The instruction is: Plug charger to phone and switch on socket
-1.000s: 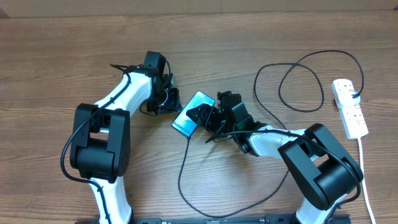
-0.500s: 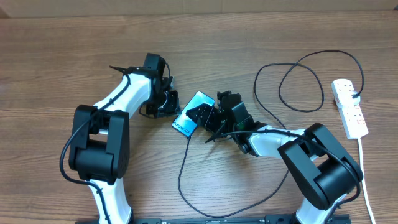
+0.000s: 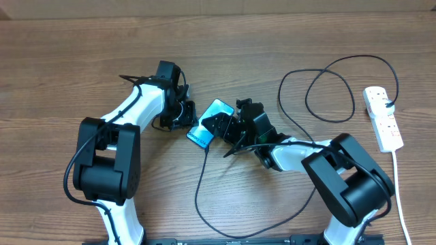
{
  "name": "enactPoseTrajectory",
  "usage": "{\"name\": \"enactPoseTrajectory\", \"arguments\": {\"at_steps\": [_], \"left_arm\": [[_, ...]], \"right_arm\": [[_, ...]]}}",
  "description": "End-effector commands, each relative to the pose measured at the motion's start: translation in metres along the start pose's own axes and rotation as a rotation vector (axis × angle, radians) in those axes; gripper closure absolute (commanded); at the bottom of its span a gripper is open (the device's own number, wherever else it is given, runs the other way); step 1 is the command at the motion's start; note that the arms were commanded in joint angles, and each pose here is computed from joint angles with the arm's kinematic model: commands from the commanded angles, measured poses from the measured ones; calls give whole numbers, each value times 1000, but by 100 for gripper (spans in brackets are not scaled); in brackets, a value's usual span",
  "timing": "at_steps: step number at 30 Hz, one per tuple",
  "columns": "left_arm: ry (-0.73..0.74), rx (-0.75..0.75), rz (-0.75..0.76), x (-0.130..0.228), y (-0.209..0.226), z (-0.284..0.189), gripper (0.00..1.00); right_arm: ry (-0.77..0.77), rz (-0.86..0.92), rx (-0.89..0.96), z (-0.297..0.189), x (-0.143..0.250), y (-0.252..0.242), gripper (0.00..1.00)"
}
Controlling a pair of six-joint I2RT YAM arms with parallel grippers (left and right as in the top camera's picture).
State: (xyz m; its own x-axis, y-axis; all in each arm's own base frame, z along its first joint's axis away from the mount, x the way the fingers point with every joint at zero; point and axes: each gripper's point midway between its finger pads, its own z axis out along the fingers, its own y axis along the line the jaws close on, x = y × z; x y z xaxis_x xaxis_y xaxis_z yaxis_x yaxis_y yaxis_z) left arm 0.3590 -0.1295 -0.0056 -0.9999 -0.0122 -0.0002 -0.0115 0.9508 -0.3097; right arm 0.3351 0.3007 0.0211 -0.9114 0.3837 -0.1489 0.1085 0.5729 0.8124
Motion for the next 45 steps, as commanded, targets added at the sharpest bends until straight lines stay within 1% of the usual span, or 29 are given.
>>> {"name": "enactPoseTrajectory", "arguments": {"at_steps": [1, 4, 8, 11, 13, 14, 15, 17, 18, 19, 20, 21, 22, 24, 26, 30, 35, 40, 42, 43, 45], "left_arm": [[229, -217, -61, 65, 64, 55, 66], [229, -217, -60, 65, 64, 55, 66], [229, -217, -55, 65, 64, 55, 66], [228, -213, -32, 64, 64, 54, 66], [222, -211, -29, 58, 62, 51, 69], [218, -210, -30, 53, 59, 46, 68], [213, -209, -28, 47, 56, 41, 63], [189, -206, -20, 28, 47, 25, 50], [175, -203, -5, 17, 41, 15, 45], [144, -212, 12, 1, 33, 0, 34], [119, -226, 23, -10, 29, -11, 25], [95, -240, 34, -19, 25, -19, 20], [62, -253, 48, -30, 20, -28, 16], [11, -256, 72, -45, 9, -37, 12], [-18, -252, 92, -51, 1, -37, 8], [-9, -261, 145, -47, -15, -23, 5], [2, -312, 283, -44, -30, -2, 1], [41, -318, 321, -34, -41, 22, 2], [92, -332, 334, -24, -40, 43, 7], [113, -338, 337, -20, -39, 49, 11], [149, -353, 328, -13, -34, 59, 25]], "right_arm": [[18, 44, 157, 12, 18, -63, 21], [9, 37, 143, 14, 16, -62, 25], [-7, 33, 141, 15, 13, -63, 34], [27, 31, 109, 16, 18, -56, 39], [74, 26, 39, 15, 21, -42, 48], [88, 29, 12, 12, 20, -37, 48], [94, 36, 0, 8, 16, -34, 48], [91, 63, 9, -4, 6, -35, 41], [89, 70, 18, -11, 1, -36, 38], [91, 57, 23, -22, -6, -36, 28], [98, 40, 20, -29, -9, -35, 22], [110, 18, 11, -35, -10, -33, 16], [131, -6, 1, -41, -9, -31, 10], [176, -34, -11, -49, -4, -32, 0], [233, -36, -24, -53, 6, -33, 0], [327, -43, -65, -58, 25, -29, 0], [317, -77, -81, -57, 23, -26, 0], [302, -81, -70, -56, 20, -27, 0], [302, -81, -70, -56, 20, -27, 0], [302, -81, -70, -56, 20, -28, 0], [302, -81, -70, -56, 20, -27, 0]]}}
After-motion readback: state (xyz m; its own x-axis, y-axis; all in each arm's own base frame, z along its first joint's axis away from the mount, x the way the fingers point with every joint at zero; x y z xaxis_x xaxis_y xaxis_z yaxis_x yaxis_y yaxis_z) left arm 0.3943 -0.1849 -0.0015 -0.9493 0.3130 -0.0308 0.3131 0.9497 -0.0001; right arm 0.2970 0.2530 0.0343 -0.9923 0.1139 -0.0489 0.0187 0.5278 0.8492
